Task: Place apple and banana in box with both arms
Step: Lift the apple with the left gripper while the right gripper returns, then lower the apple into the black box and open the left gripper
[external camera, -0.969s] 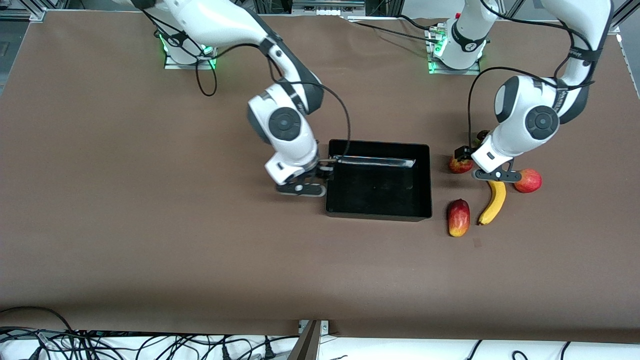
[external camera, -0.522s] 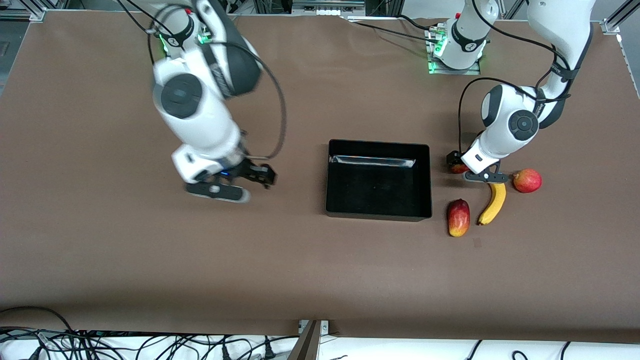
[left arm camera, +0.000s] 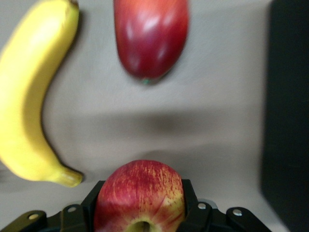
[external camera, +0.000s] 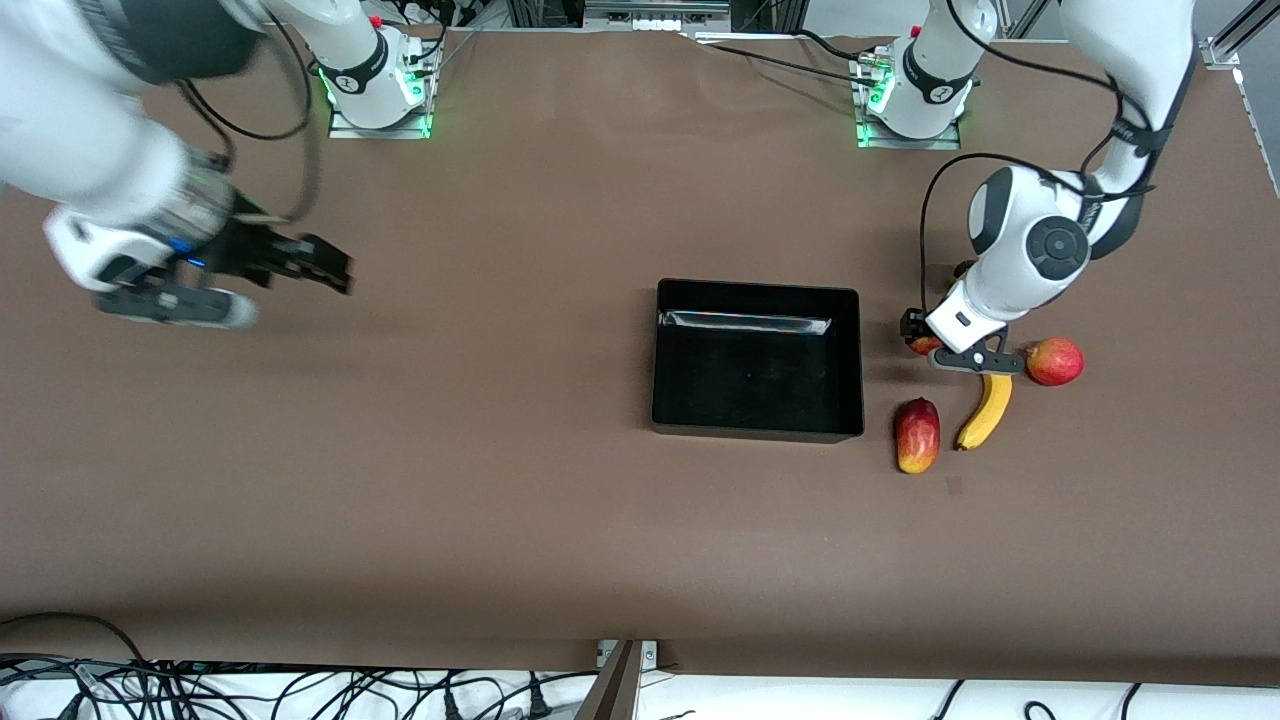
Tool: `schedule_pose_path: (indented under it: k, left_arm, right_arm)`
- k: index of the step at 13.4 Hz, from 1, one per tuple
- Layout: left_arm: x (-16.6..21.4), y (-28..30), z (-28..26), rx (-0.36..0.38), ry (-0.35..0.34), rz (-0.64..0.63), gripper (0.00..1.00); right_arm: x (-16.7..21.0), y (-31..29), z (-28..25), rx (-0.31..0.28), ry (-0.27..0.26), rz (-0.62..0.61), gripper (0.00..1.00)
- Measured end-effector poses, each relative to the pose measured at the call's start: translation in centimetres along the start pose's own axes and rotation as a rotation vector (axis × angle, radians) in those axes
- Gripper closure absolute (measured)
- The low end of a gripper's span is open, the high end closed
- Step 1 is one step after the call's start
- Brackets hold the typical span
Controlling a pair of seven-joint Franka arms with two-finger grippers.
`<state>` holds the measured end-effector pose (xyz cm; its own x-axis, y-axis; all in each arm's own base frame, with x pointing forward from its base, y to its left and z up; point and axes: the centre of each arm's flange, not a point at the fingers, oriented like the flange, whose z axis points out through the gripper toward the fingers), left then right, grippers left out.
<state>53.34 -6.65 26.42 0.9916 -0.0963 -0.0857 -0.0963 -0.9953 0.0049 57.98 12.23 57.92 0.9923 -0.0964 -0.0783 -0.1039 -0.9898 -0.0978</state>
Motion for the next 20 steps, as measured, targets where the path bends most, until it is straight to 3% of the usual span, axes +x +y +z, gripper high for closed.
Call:
schedule_pose_path:
  k: [3, 5, 8, 13, 16, 17, 20]
  left_arm:
    - [3.1, 4.6, -8.7, -0.008, -0.041, 0.014, 0.33]
    - [3.3, 9.6, -9.3, -0.045, -0.058, -0.073, 0.33]
    - [3.0, 15.4, -4.7, -0.070, -0.106, -0.144, 0.33]
    - [2.9, 18.3, 3.9, -0.101, -0.127, -0.135, 0.33]
    - [2.4, 18.6, 5.8, -0.105, -0.122, -0.168, 0.13]
    - [2.6, 18.6, 5.3, -0.106, -0.113, -0.174, 0.01]
    - [3.9, 16.5, -0.4, -0.084, -0.090, -0.197, 0.00]
  right_arm:
    - [-1.6, 6.5, -0.5, 0.014, -0.017, -0.019, 0.00]
    - [-2.8, 8.0, -0.7, -0.014, -0.015, -0.033, 0.00]
    - [-3.7, 7.6, -1.1, -0.055, -0.001, -0.052, 0.00]
    - [-3.5, 7.6, -1.5, -0.077, 0.022, -0.058, 0.00]
    - [-3.2, 7.6, -2.4, -0.074, 0.048, -0.058, 0.00]
    - [-3.1, 7.6, -2.6, -0.074, 0.053, -0.058, 0.00]
    - [-2.1, 7.5, -2.5, -0.083, 0.064, -0.057, 0.00]
